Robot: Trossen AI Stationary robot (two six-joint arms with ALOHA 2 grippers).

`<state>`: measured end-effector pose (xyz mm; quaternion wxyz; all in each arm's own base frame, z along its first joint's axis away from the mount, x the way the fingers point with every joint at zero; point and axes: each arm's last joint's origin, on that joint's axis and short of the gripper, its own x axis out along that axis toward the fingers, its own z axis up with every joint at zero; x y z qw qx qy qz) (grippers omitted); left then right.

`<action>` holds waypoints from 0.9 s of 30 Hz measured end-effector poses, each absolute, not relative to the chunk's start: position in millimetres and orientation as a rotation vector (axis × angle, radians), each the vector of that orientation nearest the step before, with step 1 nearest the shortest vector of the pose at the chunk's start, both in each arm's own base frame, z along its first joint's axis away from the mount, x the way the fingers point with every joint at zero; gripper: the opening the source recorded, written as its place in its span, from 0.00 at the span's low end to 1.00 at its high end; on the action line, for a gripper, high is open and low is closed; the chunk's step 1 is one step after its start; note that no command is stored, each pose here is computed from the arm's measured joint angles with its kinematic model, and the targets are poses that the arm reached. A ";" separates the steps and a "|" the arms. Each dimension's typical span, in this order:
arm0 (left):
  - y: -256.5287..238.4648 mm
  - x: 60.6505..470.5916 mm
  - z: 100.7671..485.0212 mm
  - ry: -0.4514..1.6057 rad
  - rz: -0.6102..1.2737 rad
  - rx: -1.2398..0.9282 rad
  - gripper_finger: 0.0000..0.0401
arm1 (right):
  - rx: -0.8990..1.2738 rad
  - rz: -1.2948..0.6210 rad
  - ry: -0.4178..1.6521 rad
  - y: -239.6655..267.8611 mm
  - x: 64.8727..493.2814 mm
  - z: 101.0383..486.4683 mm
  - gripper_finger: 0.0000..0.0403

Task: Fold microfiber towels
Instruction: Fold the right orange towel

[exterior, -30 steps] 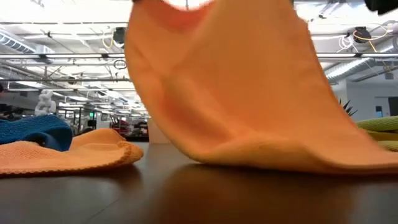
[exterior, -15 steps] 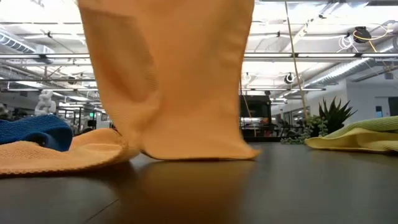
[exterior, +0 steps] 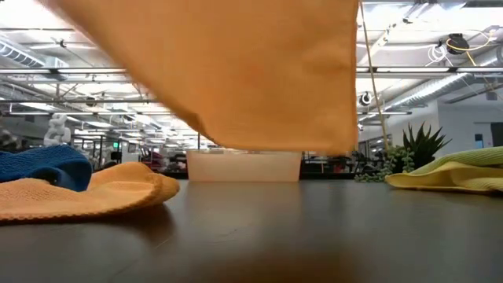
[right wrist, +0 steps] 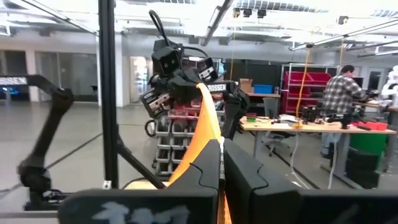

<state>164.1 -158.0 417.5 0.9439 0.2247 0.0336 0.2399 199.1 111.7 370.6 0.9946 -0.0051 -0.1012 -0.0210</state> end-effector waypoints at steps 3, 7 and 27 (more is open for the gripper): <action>-162.1 162.4 416.6 0.037 0.426 0.430 0.00 | -0.009 -0.017 -0.177 115.8 196.6 368.1 0.00; -171.4 163.8 404.6 0.031 0.362 0.400 0.00 | 0.019 0.018 -0.112 124.3 198.5 358.5 0.00; -211.4 204.3 349.4 0.137 0.341 0.386 0.01 | 0.037 -0.018 -0.140 158.9 180.2 366.9 0.00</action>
